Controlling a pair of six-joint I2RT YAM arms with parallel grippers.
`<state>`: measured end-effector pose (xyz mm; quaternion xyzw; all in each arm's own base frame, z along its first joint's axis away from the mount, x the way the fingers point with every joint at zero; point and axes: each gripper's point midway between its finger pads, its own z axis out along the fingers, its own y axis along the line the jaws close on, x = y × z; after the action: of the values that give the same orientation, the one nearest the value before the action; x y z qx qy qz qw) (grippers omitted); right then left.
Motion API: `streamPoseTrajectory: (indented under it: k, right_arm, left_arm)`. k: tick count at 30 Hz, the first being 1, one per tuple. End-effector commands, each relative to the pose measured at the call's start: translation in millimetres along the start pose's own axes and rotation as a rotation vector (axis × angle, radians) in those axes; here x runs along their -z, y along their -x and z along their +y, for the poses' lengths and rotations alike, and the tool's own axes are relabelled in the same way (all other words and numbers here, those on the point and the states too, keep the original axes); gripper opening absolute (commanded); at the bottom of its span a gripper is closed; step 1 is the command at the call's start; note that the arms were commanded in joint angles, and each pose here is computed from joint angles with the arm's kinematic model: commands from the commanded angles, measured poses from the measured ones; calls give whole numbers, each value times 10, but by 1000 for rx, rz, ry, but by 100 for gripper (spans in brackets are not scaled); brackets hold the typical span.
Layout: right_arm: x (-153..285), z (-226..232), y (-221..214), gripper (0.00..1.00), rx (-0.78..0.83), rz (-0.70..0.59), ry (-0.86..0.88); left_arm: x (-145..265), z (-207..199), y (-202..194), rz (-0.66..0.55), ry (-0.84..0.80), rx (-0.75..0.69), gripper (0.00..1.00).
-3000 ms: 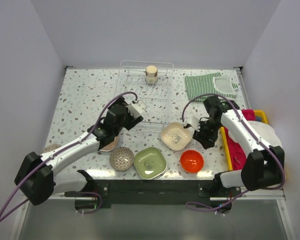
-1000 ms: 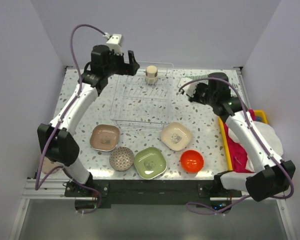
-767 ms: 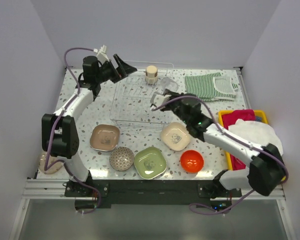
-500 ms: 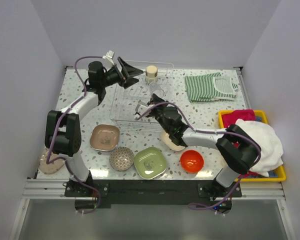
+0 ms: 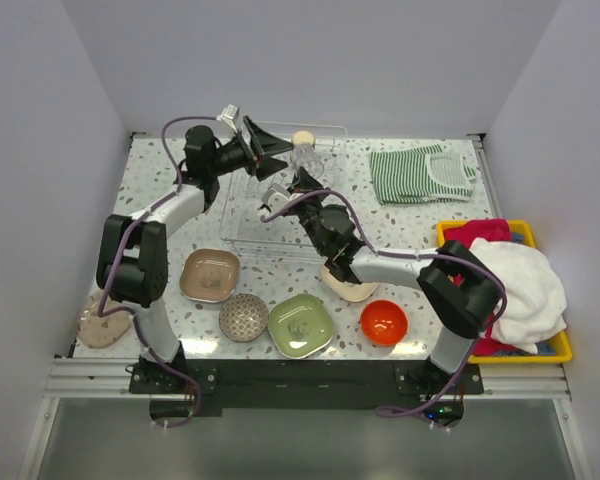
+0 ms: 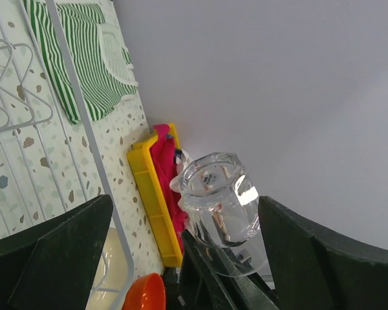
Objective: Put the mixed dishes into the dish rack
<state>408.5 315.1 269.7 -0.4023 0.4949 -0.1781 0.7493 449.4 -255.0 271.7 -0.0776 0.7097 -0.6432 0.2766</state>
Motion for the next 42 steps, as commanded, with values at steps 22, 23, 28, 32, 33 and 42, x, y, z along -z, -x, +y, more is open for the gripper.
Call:
streamPoseTrajectory:
  k: [22,23,28,32,33,42]
  right_arm:
    - [-336,208,90,0,-39,-36,70]
    - [-344,212,75,0,-33,-35,72]
    - [-369,160,192,0,-18,-88,58]
    - [-382,194,184,0,5,-97,59]
    - [-381,209,172,0,11,-97,58]
    - [-395,294,93,0,27,-89,47]
  left_arm:
    - [-155,-350,111,43,-132,-118,57]
    - [-156,-370,118,43,-135,-123,55]
    - [-153,-189,150,35,-52,-67,94]
    - [-141,-144,103,48,-53,-46,94]
    - [-142,-144,102,49,-56,-49,93]
    - [-174,-285,39,70,-111,-100,67]
